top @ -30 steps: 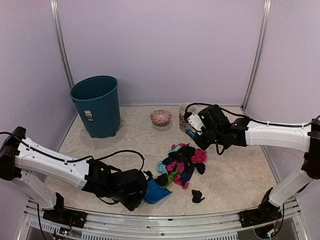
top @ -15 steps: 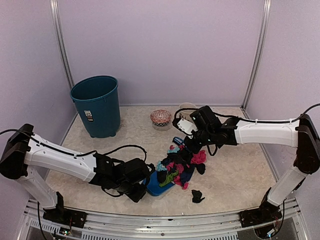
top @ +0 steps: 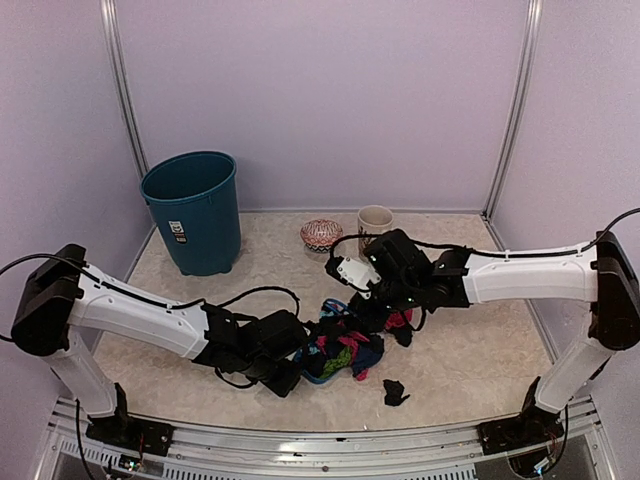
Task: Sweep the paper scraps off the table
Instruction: Sweep the paper scraps into the dustpan.
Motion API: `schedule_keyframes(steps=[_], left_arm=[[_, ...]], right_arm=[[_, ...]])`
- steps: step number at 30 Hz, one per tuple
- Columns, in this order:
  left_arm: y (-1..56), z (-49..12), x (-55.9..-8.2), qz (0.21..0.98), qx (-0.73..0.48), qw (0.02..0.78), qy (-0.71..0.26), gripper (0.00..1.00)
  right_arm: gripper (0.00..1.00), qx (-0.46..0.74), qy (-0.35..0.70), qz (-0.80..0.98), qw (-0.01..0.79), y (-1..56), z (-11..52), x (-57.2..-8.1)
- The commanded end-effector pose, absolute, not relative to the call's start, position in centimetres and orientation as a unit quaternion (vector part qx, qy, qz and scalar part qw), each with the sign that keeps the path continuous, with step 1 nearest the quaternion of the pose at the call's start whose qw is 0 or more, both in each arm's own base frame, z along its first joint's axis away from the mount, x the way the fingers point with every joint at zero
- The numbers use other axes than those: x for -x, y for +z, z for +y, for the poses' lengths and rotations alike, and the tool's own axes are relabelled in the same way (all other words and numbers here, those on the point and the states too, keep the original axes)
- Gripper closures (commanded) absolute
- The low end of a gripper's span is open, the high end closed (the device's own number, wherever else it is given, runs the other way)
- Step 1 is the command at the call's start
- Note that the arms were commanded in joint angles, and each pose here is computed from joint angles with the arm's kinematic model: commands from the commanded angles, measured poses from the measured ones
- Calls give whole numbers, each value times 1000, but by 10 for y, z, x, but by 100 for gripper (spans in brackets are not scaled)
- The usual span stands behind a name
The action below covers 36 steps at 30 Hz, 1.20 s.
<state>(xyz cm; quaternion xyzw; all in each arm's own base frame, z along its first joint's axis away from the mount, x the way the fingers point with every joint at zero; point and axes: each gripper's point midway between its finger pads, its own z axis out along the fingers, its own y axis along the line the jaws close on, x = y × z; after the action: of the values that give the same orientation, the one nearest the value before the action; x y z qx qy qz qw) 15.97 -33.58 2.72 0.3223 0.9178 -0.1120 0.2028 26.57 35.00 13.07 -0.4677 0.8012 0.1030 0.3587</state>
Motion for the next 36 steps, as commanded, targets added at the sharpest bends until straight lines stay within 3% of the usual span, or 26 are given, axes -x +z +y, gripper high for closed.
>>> schedule_keyframes(steps=[1, 12, 36], left_arm=[[16, -335, -160, 922, -318, 192, -112, 100], [17, -335, -164, 919, -302, 217, -127, 100], [34, -338, -170, 895, -289, 306, -149, 100]], right_arm=[[100, 466, 130, 807, 340, 127, 355, -245], [100, 463, 185, 793, 350, 151, 368, -222], [100, 420, 166, 801, 394, 184, 356, -233]])
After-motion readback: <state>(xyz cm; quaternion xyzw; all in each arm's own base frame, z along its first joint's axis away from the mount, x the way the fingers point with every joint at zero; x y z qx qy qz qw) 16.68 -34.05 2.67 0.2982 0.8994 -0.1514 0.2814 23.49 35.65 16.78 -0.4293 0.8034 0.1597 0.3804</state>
